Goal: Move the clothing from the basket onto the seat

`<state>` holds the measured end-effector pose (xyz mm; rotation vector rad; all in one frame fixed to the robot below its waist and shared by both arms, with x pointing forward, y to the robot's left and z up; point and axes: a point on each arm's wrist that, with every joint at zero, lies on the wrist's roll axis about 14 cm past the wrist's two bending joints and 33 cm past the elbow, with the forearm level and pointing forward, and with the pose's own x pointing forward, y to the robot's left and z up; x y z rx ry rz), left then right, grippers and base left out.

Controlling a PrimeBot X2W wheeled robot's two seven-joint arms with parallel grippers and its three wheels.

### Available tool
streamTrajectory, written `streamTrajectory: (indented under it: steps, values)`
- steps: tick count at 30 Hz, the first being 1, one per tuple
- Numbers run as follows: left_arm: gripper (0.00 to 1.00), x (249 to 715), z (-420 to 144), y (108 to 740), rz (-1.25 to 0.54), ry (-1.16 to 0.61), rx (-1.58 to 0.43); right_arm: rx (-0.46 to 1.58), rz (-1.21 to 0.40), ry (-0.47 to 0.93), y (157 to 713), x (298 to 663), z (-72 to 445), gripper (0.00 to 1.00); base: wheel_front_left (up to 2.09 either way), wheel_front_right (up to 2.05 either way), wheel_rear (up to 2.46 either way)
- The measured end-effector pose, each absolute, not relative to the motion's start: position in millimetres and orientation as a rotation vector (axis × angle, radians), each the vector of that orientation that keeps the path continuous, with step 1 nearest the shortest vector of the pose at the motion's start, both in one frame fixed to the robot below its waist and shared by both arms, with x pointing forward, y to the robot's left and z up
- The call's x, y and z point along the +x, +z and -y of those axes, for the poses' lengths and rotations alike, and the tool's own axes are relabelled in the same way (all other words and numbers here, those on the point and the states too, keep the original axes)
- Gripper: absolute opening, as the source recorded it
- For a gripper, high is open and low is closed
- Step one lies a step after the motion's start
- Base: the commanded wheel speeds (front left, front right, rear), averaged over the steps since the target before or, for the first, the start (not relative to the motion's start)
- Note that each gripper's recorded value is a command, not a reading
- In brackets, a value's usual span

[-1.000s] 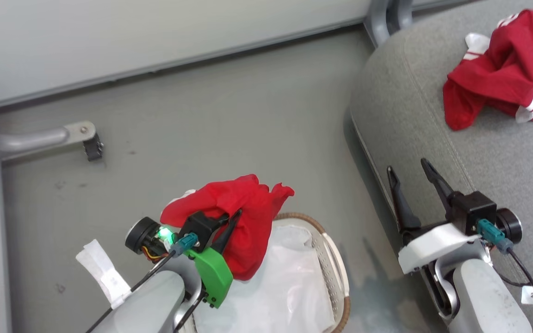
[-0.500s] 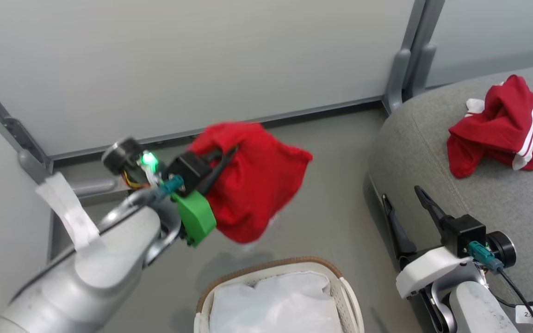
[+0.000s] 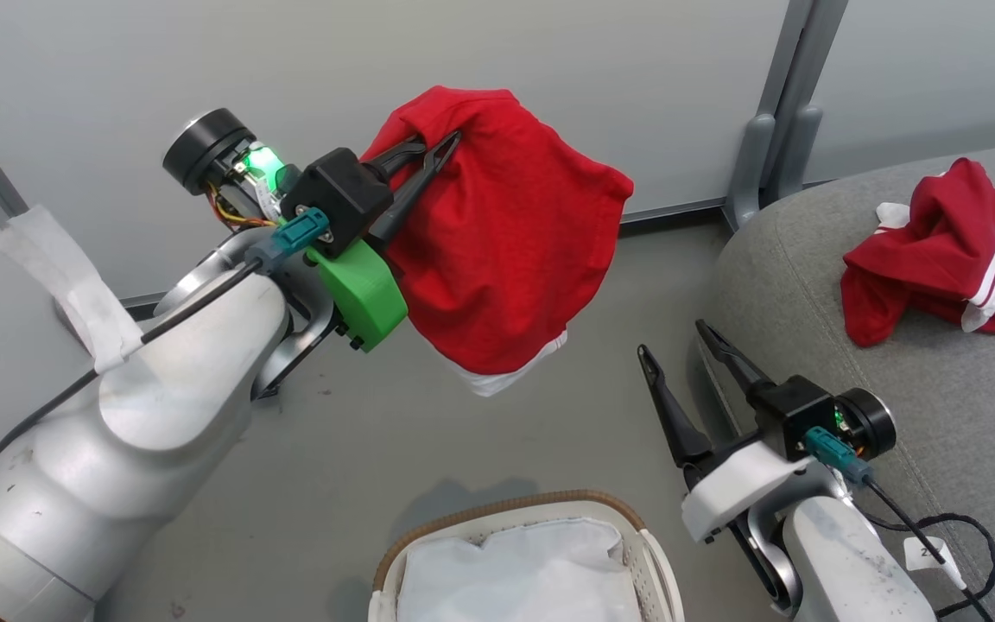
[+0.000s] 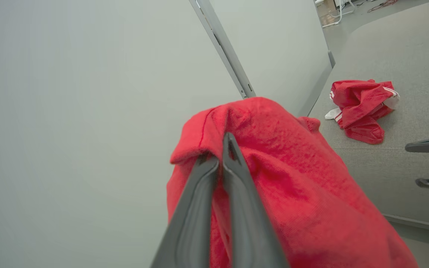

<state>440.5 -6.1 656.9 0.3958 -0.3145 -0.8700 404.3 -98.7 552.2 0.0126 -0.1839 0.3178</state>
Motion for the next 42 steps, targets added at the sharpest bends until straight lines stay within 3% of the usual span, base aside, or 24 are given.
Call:
streamTrajectory:
  steps: [23,38,39,40,41,42]
  values:
    - [0.0,418,32,684,0.413,-0.955,0.392,-0.157,0.139,0.552,545,423,29,1.0,0.0,0.0,0.0]
    - [0.0,419,29,679,0.385,-0.949,0.368,-0.063,0.335,0.535,610,419,29,1.0,0.0,0.0,0.0]
    - [0.0,419,29,677,0.38,-0.95,0.364,-0.061,0.345,0.536,613,417,29,0.58,0.0,0.0,0.0]
    - [0.0,419,29,677,0.377,-0.949,0.361,-0.058,0.353,0.536,615,417,29,0.41,0.0,0.0,0.0]
    - [0.0,420,28,675,0.372,-0.946,0.354,-0.052,0.361,0.538,618,416,28,0.05,0.0,0.0,0.0]
    - [0.0,420,27,674,0.367,-0.943,0.351,-0.049,0.365,0.54,619,415,28,0.0,0.0,0.0,0.0]
